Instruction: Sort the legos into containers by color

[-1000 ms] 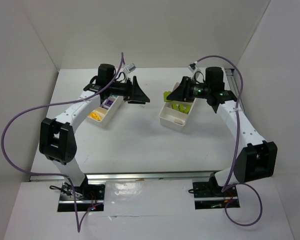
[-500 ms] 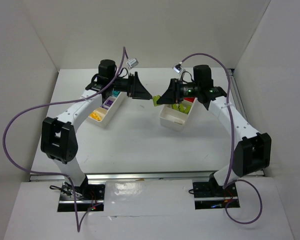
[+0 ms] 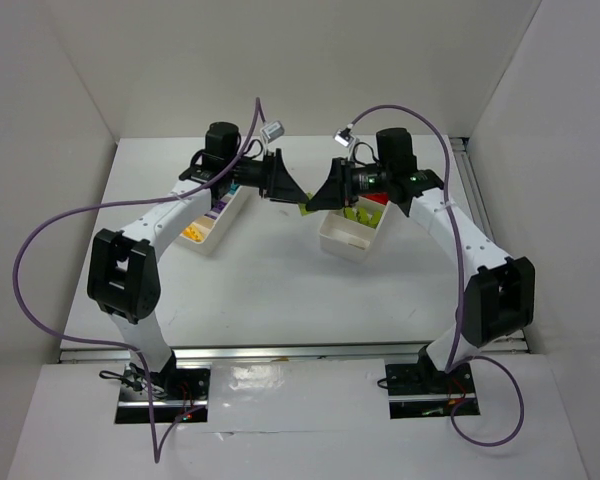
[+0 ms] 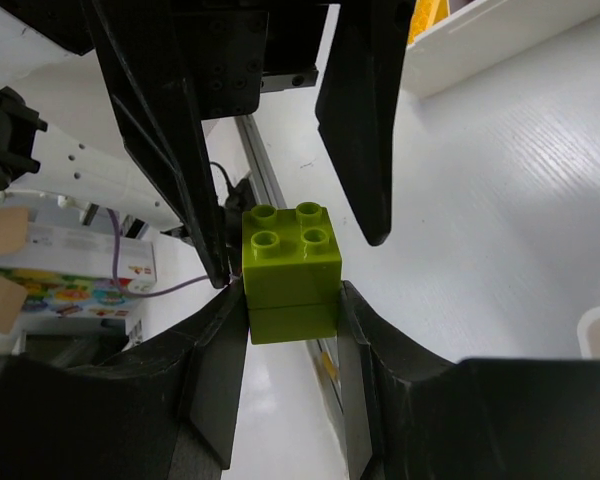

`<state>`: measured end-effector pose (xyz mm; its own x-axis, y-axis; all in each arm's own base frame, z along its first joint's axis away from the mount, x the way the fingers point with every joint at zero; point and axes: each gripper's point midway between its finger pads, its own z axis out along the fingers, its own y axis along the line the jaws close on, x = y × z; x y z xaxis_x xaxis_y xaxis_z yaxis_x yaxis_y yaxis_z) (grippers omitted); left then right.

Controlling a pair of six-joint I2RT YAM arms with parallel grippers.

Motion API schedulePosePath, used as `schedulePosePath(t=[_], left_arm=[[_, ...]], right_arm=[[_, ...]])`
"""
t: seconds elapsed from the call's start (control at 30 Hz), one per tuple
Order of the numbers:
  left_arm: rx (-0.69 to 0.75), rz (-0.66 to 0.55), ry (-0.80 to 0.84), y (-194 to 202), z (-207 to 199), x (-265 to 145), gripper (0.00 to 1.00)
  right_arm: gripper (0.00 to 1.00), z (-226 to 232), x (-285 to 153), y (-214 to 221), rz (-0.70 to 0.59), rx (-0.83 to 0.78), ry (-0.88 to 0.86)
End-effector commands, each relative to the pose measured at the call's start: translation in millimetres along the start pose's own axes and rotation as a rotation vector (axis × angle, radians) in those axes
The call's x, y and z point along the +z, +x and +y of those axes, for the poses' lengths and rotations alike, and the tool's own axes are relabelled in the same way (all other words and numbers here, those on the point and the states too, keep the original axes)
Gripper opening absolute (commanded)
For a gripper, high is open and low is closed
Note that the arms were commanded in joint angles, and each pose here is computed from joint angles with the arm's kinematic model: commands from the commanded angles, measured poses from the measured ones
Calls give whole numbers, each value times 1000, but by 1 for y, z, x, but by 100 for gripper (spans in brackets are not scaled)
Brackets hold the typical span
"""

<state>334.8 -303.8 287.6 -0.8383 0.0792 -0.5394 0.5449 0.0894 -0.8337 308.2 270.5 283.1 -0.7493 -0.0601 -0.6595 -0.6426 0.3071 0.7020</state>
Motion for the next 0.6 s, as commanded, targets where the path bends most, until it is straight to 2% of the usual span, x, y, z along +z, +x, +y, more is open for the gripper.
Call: schedulePosePath(t=[0.0, 0.1, 0.13, 0.23, 0.27, 0.37, 0.57], left_arm=[[102, 12, 56, -6, -13, 0, 69], [103, 15, 66, -6, -15, 0, 54], [103, 15, 66, -6, -15, 0, 44], [103, 18, 75, -6, -17, 0, 27], [103, 18, 75, -6, -17, 0, 17], [99, 21, 85, -7, -20, 0, 0], [69, -38, 48, -16, -8, -15, 0]], right_arm=[[11, 15, 3, -5, 18, -35, -58], [11, 12, 5, -4, 22, -27, -56], [11, 12, 5, -4, 22, -27, -56], [11, 9, 6, -3, 27, -19, -55], [11, 9, 6, -1, 31, -12, -53], [11, 7, 6, 0, 33, -12, -43], [11, 1, 7, 4, 45, 5, -27]])
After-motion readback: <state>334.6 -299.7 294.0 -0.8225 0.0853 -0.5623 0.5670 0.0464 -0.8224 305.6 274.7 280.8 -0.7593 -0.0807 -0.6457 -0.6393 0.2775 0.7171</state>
